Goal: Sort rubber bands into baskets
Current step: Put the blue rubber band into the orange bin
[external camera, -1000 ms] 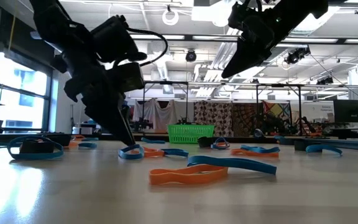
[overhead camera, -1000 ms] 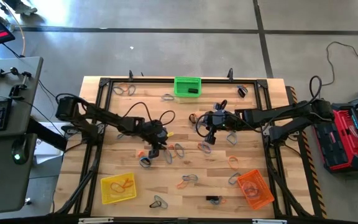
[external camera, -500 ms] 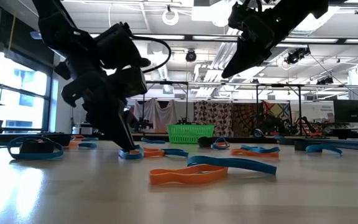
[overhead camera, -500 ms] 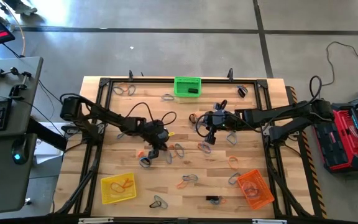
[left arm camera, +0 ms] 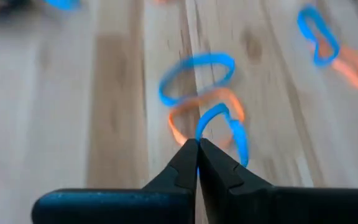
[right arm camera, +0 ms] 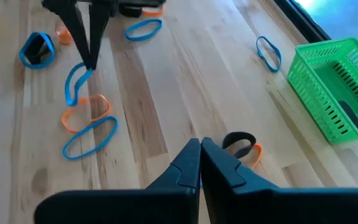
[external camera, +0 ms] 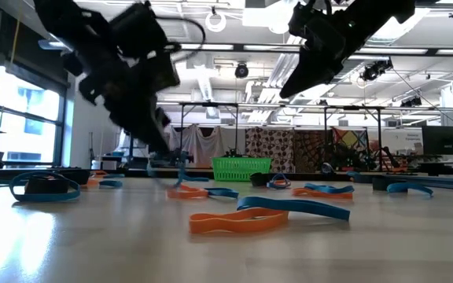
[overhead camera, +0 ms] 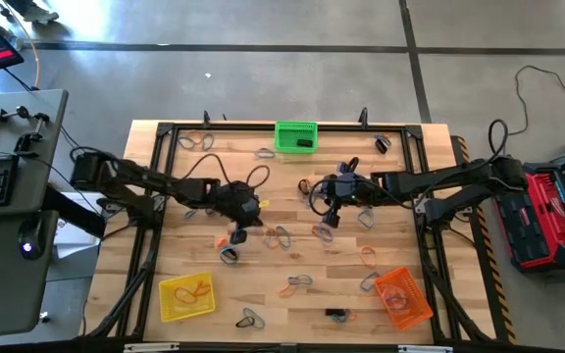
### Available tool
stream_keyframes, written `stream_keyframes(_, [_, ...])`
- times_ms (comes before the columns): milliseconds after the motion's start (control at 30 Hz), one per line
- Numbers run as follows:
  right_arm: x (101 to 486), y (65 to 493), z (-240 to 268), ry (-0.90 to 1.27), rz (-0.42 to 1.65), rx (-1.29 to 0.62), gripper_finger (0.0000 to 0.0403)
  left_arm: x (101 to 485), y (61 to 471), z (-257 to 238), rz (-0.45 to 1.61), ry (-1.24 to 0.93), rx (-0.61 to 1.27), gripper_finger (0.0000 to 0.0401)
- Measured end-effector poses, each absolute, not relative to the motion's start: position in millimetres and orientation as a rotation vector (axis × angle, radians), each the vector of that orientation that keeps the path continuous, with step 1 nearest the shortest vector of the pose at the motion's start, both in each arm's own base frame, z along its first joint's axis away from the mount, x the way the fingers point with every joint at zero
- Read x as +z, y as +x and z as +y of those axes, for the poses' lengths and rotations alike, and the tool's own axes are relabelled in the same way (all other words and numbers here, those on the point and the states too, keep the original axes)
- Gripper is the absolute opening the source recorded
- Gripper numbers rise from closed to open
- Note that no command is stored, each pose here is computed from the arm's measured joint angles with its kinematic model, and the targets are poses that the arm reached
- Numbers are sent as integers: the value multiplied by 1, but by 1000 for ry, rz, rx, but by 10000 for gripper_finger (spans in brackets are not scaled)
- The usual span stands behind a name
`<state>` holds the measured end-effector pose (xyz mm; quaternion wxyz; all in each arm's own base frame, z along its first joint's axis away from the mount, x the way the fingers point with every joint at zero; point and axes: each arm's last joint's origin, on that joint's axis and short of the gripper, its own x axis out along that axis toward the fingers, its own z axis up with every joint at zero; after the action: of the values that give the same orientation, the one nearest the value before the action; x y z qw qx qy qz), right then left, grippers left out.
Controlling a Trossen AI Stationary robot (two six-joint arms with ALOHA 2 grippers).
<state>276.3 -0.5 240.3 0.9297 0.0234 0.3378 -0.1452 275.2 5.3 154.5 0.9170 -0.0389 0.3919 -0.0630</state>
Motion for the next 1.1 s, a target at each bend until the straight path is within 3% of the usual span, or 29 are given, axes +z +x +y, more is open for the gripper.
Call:
stream_keyframes(367, [238, 294, 7, 63, 591, -225, 56, 182, 279, 29, 595, -8, 145, 0])
stream_keyframes(667, [209, 321, 11, 74, 547, -275, 118, 183, 277, 51, 595, 71, 228, 0])
stream_keyframes(1100, [195, 339, -2, 81, 453, -378, 124, 203, 287, 54, 354, -16, 208, 0])
